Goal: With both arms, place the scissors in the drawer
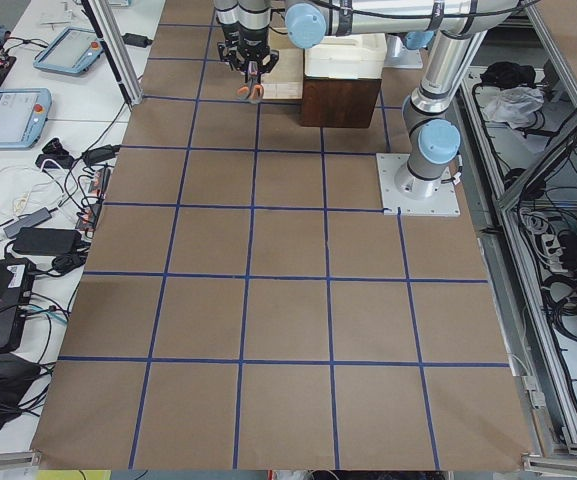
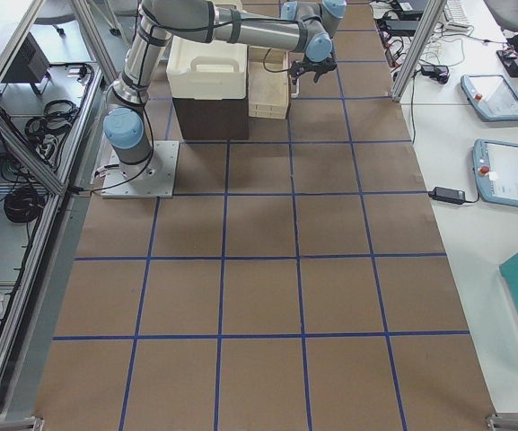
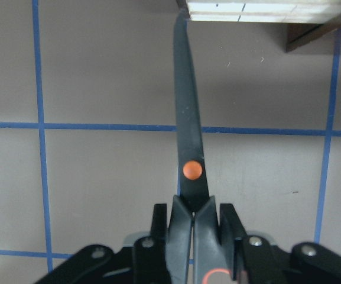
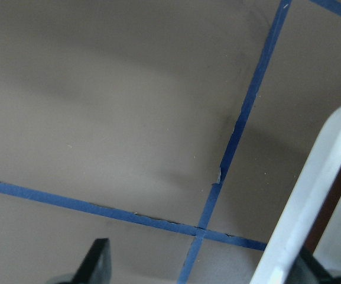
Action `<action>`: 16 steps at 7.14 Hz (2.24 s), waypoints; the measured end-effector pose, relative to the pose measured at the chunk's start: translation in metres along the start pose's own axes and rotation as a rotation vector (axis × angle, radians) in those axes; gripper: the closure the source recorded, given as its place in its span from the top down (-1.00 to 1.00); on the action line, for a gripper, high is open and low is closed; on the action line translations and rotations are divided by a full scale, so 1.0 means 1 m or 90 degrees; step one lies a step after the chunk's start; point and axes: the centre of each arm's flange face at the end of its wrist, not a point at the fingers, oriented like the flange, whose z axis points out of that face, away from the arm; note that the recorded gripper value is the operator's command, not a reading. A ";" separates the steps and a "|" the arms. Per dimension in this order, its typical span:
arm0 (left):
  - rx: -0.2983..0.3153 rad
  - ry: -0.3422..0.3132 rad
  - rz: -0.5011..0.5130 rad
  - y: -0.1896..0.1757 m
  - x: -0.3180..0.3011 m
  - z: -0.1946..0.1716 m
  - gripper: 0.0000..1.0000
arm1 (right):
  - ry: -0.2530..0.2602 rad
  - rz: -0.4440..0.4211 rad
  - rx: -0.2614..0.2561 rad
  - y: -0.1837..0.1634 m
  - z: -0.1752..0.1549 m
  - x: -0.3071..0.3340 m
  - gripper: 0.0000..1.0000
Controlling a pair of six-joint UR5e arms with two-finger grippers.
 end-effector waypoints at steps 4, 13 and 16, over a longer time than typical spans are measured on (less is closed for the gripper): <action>-0.034 0.009 -0.014 0.001 -0.004 0.008 -0.83 | -0.011 -0.008 0.001 -0.004 -0.002 -0.013 1.00; -0.031 0.011 -0.020 -0.007 -0.004 0.011 -0.86 | -0.073 -0.153 0.063 -0.050 -0.127 0.044 1.00; -0.025 0.010 -0.044 -0.065 -0.005 0.022 -0.92 | -0.065 -0.406 0.115 -0.124 -0.177 0.112 1.00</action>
